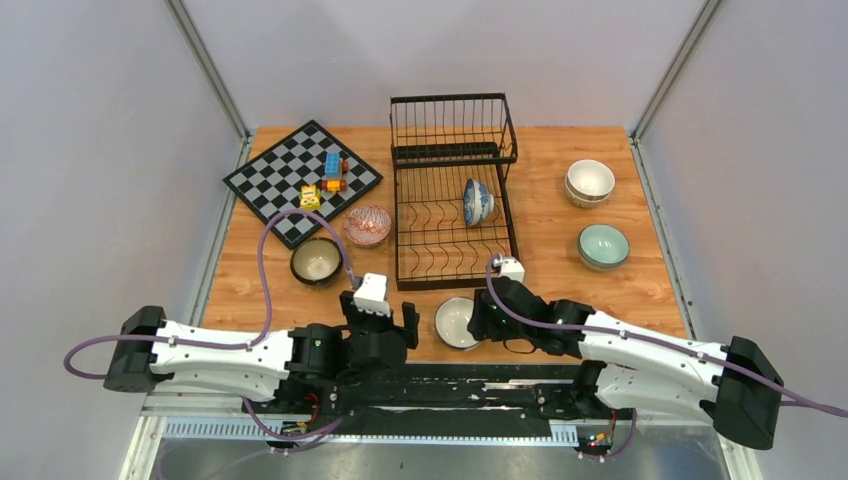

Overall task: Unload the bowls from the dish rack
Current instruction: Place the bowl at the center of the board, then pick up the bowl from the dish rack.

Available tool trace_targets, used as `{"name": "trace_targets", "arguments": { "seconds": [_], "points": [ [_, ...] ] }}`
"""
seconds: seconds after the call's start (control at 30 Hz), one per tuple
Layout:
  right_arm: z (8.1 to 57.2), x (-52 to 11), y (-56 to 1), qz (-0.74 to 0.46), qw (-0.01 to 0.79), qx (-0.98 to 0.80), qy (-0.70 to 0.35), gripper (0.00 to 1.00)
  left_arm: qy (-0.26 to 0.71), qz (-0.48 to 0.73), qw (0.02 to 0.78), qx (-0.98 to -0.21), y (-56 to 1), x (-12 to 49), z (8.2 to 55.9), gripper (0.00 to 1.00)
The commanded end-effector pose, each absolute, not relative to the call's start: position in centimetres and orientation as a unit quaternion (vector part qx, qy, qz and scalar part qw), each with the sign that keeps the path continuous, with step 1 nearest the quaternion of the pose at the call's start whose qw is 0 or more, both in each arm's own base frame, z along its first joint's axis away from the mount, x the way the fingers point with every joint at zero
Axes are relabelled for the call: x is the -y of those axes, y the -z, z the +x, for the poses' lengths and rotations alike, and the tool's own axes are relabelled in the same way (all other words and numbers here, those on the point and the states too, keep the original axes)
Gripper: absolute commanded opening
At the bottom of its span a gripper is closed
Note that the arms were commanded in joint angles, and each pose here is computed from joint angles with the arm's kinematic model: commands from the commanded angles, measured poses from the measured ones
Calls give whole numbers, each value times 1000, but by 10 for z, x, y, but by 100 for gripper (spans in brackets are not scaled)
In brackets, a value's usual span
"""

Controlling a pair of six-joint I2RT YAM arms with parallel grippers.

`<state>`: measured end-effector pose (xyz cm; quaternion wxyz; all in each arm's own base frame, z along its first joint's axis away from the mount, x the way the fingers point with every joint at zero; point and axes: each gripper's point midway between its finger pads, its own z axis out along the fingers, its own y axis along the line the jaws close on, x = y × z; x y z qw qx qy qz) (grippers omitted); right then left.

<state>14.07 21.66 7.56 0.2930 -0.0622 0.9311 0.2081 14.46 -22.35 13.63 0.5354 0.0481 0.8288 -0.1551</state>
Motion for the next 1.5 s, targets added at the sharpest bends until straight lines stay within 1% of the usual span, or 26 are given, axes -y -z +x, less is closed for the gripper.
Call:
{"name": "trace_targets", "arguments": {
  "seconds": [0.0, 0.13, 0.23, 0.33, 0.37, 0.43, 0.53, 0.57, 0.67, 0.83, 0.97, 1.1, 1.23, 1.47],
  "points": [
    [141, -236, -83, -85, 291, -919, -252, 55, 179, 29, 539, -822, -156, 237, 158, 100],
    [150, -224, -102, -85, 328, -911, -237, 56, 192, 11, 546, -816, -169, 239, 177, 100],
    [161, -206, -128, -85, 376, -896, -221, 57, 235, 3, 554, -799, -185, 247, 195, 100],
    [169, -187, -155, -86, 430, -874, -209, 58, 288, 24, 570, -770, -205, 262, 213, 100],
    [171, -180, -162, -87, 448, -866, -205, 58, 296, 48, 581, -757, -212, 269, 217, 100],
    [173, -168, -171, -90, 477, -851, -200, 57, 292, 94, 597, -741, -220, 280, 224, 99],
    [173, -155, -178, -90, 507, -833, -200, 56, 247, 156, 607, -739, -223, 296, 239, 100],
    [173, -152, -179, -88, 514, -829, -201, 55, 239, 175, 601, -742, -217, 303, 243, 99],
    [173, -140, -176, -70, 528, -824, -195, 54, 225, 175, 581, -762, -209, 319, 267, 99],
    [170, -131, -163, -53, 532, -822, -195, 52, 273, 197, 572, -748, -206, 355, 288, 94],
    [169, -131, -155, -59, 527, -826, -191, 52, 311, 214, 560, -738, -197, 376, 304, 86],
    [170, -130, -152, -62, 527, -827, -185, 52, 319, 198, 557, -741, -183, 380, 324, 83],
    [172, -129, -153, -70, 535, -823, -178, 52, 344, 154, 566, -733, -173, 377, 345, 81],
    [173, -128, -151, -65, 539, -821, -179, 52, 347, 112, 580, -729, -156, 369, 371, 80]
  ]
}}
